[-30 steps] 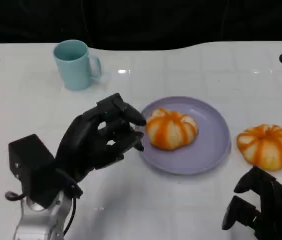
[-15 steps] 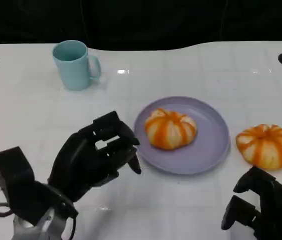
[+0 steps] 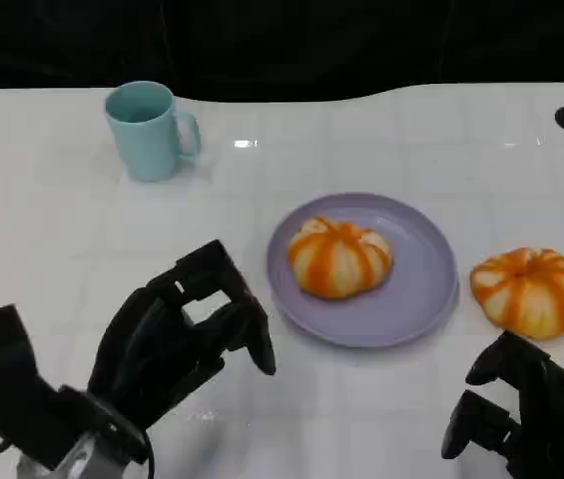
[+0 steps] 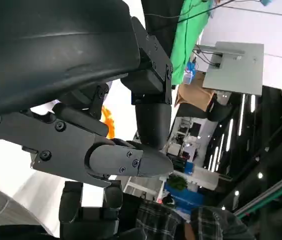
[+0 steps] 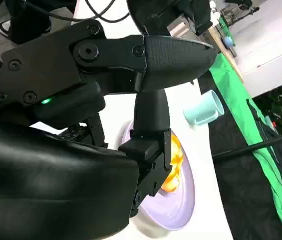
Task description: Grasp the bread from the table and place it into the plate.
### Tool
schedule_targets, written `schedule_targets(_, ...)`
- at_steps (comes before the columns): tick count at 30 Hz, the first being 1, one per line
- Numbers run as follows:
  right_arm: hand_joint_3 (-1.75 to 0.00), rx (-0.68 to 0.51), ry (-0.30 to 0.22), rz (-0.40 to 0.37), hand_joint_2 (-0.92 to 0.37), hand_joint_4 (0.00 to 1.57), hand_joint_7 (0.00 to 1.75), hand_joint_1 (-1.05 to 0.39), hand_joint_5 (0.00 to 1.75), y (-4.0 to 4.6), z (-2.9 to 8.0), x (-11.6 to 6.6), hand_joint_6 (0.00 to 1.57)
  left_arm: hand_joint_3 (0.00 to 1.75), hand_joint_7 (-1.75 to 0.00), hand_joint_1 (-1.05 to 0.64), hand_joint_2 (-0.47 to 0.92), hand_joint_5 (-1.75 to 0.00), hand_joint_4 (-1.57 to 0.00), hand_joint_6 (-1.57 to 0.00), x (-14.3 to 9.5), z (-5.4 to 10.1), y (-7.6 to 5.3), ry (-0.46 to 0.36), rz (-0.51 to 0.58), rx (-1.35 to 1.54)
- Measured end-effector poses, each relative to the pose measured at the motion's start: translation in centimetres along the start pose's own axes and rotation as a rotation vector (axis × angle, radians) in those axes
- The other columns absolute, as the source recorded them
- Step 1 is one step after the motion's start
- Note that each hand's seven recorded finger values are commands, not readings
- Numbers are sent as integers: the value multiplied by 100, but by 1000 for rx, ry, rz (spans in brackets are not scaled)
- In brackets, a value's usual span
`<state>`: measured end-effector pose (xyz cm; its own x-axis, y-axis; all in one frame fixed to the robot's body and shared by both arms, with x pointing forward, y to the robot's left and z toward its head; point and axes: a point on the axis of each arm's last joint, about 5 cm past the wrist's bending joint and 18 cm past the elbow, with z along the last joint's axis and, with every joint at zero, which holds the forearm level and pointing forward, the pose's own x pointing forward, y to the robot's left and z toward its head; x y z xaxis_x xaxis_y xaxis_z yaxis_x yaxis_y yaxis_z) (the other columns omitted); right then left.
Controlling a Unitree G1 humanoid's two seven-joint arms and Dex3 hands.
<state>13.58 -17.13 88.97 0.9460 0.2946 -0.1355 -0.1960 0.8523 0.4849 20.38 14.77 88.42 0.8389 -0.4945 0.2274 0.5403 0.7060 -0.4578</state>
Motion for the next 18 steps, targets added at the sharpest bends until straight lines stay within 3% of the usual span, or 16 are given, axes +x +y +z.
schedule_targets(18, -52, -5, -3, 2, -92, 62, 169, -50, 175, 6, 9, -3, 42, 34, -175, -58, 92, -175, -76, -51, -252, -103, 47, 44, 62, -73)
